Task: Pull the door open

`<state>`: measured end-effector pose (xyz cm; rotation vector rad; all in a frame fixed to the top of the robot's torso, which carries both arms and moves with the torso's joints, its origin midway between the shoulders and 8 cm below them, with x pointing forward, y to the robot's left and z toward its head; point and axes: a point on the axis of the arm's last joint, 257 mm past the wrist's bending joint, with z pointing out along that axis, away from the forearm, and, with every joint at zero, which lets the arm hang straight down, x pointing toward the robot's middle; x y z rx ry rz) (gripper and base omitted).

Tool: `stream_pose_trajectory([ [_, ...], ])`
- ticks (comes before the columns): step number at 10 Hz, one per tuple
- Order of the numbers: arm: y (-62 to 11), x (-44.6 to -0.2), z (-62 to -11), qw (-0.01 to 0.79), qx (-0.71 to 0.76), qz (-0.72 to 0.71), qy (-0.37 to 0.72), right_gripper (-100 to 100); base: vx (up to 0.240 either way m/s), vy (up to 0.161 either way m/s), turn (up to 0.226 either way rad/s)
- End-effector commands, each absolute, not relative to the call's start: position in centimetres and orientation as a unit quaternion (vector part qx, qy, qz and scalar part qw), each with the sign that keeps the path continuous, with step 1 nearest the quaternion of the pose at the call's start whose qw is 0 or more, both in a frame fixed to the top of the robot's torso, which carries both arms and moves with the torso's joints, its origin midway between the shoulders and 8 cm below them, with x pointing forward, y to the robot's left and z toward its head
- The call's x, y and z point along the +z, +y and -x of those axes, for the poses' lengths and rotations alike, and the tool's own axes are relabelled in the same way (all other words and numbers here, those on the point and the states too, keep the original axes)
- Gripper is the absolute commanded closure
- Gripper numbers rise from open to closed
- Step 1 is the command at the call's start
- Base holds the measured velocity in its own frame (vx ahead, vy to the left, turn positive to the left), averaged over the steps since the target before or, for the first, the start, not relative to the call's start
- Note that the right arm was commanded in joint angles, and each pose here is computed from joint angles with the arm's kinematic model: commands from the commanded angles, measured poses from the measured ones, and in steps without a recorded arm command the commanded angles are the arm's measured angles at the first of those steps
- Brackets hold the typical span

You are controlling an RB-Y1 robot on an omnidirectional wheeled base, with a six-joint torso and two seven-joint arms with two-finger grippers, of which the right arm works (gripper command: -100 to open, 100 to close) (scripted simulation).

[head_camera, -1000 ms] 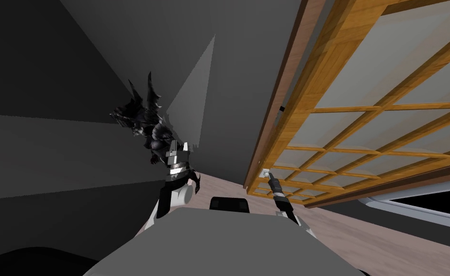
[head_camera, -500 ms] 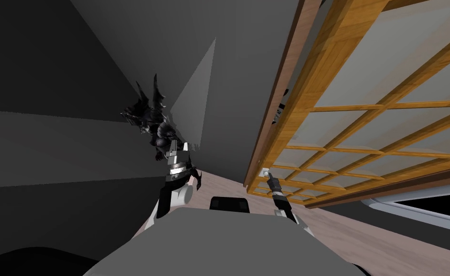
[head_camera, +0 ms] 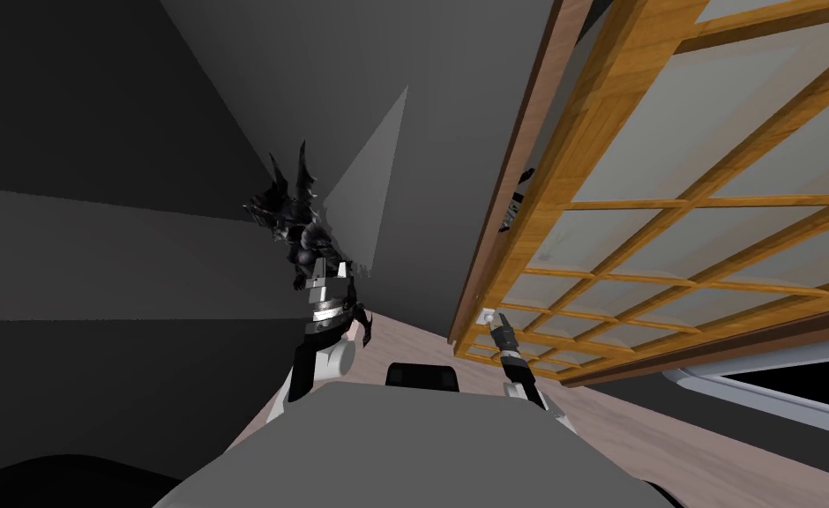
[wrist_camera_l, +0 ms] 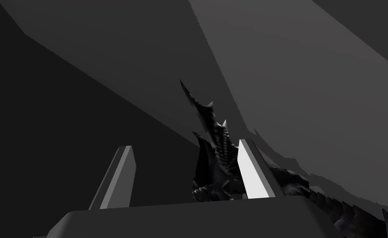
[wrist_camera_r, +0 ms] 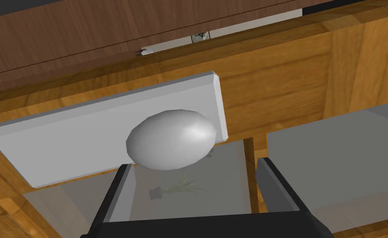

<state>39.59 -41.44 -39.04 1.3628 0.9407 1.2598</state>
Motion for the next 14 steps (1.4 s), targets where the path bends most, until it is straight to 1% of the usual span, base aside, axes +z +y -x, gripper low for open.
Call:
stream_pose_trajectory([
  [1, -40.9, -39.4, -39.8, 0.490, 0.534, -0.577, 0.377, -100, -0.053, 0.021, 0.045],
  [14, -39.4, -39.5, -41.8, 0.373, 0.618, -0.649, 0.241, -100, -0.056, -0.006, 0.020],
])
